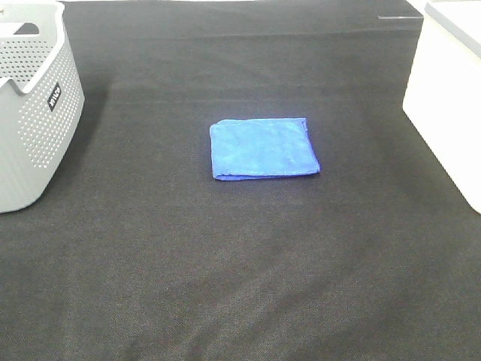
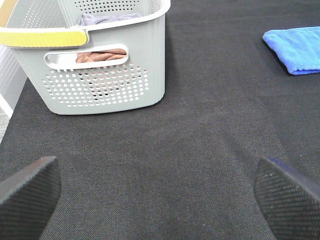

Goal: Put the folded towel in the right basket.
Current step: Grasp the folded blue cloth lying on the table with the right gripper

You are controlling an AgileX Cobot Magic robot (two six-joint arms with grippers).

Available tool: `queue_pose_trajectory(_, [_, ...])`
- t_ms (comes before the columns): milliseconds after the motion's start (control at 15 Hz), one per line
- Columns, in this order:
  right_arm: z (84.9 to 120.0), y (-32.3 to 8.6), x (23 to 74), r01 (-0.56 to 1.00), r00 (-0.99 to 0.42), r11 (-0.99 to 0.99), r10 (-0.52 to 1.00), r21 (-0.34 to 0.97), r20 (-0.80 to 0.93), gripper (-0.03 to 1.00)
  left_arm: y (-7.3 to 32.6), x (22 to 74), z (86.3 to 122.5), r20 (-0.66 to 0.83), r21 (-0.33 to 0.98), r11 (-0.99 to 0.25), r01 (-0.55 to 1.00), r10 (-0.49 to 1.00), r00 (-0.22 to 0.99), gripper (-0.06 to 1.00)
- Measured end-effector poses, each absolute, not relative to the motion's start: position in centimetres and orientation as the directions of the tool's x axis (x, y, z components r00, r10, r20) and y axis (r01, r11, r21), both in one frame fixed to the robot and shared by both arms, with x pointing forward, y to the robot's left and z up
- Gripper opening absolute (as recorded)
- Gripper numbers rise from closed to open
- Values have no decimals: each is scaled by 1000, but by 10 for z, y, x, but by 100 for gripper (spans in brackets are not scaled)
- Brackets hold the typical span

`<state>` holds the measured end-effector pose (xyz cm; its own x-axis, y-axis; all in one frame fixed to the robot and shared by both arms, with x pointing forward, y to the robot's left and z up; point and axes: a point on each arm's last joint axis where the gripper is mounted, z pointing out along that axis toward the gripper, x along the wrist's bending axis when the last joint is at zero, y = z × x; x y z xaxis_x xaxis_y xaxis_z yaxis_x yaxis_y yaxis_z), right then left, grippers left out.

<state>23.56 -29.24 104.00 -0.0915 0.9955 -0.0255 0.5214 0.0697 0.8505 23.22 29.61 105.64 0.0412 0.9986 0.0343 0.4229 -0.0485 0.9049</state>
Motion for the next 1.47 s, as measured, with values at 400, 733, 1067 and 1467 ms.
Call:
queue_pose_trajectory(400, [1131,-283,303,728,-131,16,984,685,116,96,296,232,1056,34,905,-49,423,999,41,98])
queue_pose_trajectory(733, [1189,-273,410,784,-155,-33,957,620,246,96,296,232,1056,35,905,-49,423,999,41,98])
queue_pose_trajectory(1067, [1177,-272,479,852,-119,-48,952,522,281,96,297,232,1056,40,905,-52,423,999,37,98])
queue_pose_trajectory(1467, [1144,-252,600,904,-110,-68,917,422,384,96,297,232,1056,41,904,-53,423,998,37,98])
